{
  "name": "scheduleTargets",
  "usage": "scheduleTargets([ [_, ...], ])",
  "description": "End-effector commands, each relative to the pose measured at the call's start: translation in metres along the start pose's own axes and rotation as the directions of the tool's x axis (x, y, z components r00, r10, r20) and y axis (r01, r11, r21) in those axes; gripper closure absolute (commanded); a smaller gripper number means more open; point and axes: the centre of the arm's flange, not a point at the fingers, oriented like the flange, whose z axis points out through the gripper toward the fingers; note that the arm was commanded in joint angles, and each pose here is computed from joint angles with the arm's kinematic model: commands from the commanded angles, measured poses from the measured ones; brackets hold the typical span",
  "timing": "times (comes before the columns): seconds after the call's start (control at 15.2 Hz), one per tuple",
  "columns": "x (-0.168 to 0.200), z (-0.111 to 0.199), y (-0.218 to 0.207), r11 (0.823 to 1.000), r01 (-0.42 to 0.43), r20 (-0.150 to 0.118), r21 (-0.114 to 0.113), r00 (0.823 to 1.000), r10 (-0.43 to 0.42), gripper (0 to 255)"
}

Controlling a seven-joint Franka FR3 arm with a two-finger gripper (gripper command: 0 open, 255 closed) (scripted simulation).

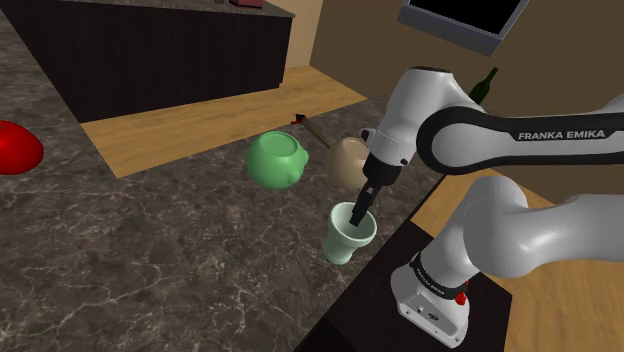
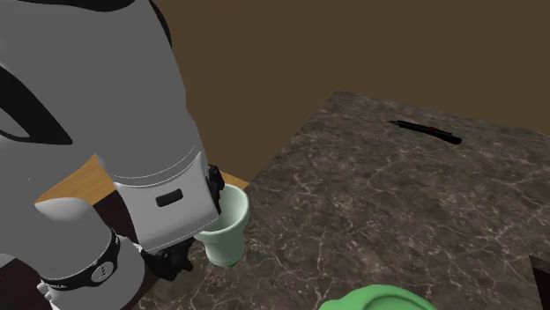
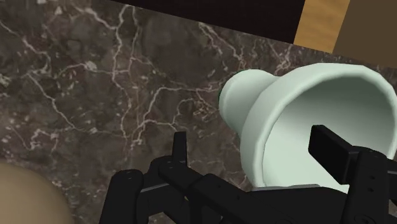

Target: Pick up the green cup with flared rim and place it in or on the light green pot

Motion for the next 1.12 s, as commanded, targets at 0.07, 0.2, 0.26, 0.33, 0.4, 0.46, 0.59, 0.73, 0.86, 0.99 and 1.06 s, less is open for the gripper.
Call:
scheduleTargets([
  [0.07, 0.0018, 0.007, -0.0004, 1.0, 0.0, -0.001, 0.0, 1.0, 0.0, 0],
  [0.2, 0.0018, 0.007, -0.0004, 1.0, 0.0, -0.001, 0.0, 1.0, 0.0, 0],
  [0.26, 0.0018, 0.007, -0.0004, 1.0, 0.0, -0.001, 0.0, 1.0, 0.0, 0],
  [0.33, 0.0018, 0.007, -0.0004, 1.0, 0.0, -0.001, 0.0, 1.0, 0.0, 0],
  [0.4, 0.0018, 0.007, -0.0004, 1.0, 0.0, -0.001, 0.0, 1.0, 0.0, 0],
  [0.46, 0.0018, 0.007, -0.0004, 1.0, 0.0, -0.001, 0.0, 1.0, 0.0, 0],
  [0.59, 0.0018, 0.0069, -0.0004, 1.0, 0.0, -0.001, 0.0, 1.0, 0.0, 255],
  [0.73, 0.0018, 0.0069, -0.0004, 1.0, 0.0, -0.001, 0.0, 1.0, 0.0, 255],
  [0.86, 0.0018, 0.0069, -0.0004, 1.0, 0.0, -0.001, 0.0, 1.0, 0.0, 255],
  [0.99, 0.0018, 0.007, -0.0004, 1.0, 0.0, -0.001, 0.0, 1.0, 0.0, 255],
  [1.06, 0.0018, 0.007, -0.0004, 1.0, 0.0, -0.001, 0.0, 1.0, 0.0, 255],
])
